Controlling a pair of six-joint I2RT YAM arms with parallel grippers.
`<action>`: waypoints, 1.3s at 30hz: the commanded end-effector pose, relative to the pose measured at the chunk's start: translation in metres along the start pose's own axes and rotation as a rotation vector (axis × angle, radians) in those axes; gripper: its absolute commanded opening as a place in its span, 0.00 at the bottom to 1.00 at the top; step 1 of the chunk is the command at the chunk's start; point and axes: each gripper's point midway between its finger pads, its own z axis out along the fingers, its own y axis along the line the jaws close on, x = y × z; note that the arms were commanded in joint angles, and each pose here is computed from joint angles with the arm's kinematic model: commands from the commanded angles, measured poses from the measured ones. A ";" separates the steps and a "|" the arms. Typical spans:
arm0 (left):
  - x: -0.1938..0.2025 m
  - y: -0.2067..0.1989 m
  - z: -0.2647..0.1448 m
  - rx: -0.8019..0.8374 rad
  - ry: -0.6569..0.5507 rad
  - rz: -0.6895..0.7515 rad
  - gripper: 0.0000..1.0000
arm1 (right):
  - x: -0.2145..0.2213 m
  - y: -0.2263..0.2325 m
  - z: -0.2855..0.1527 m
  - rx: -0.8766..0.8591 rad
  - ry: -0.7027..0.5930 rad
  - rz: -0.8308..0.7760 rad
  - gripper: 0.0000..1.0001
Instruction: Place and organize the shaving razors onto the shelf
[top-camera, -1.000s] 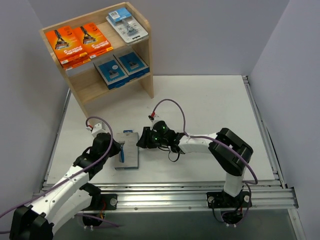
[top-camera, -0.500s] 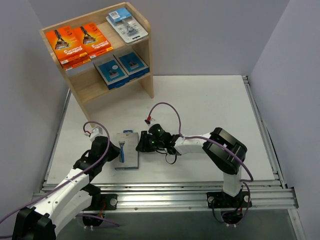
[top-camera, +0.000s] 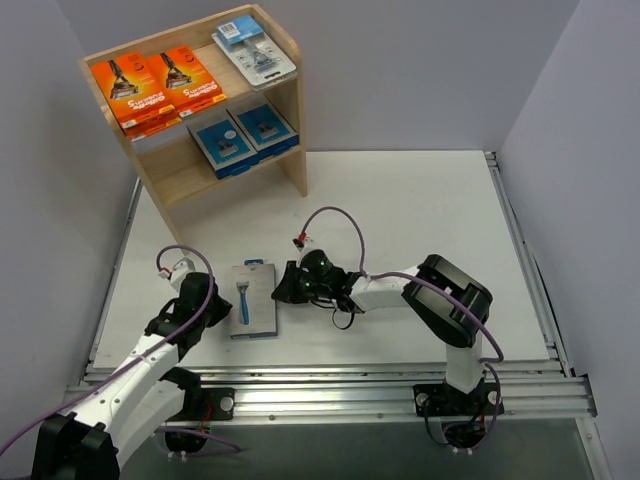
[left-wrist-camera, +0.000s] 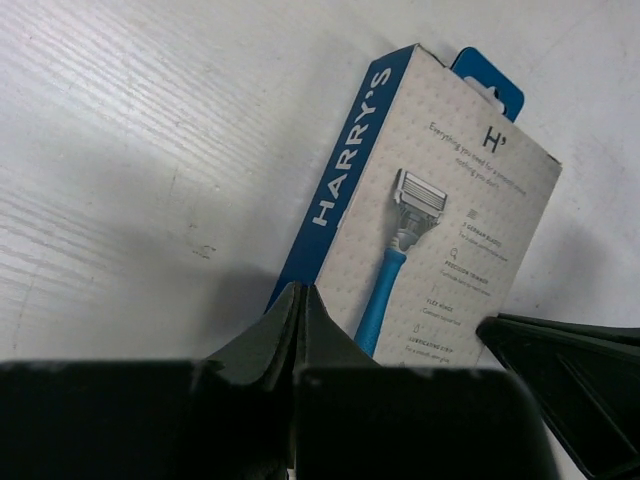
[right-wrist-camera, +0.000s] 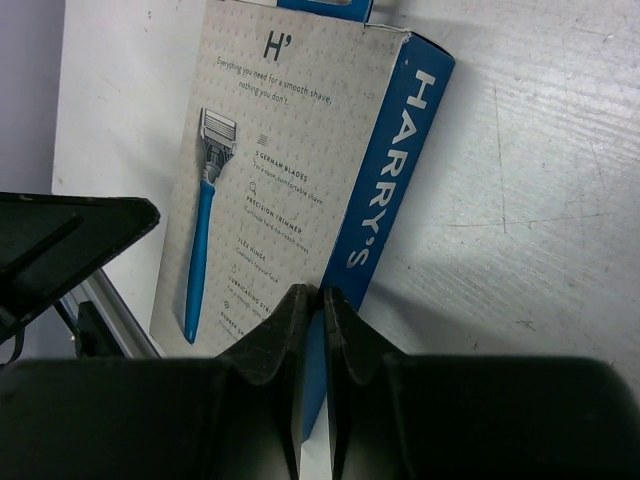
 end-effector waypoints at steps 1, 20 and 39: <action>0.000 0.002 0.003 -0.018 0.005 -0.037 0.02 | 0.057 -0.084 -0.005 0.241 0.140 0.031 0.01; 0.007 -0.022 0.017 0.146 0.042 -0.102 0.02 | 0.078 -0.099 -0.008 0.249 0.176 0.061 0.00; -0.021 -0.109 -0.031 0.496 0.004 -0.057 0.02 | 0.105 -0.126 -0.017 0.340 0.225 0.119 0.00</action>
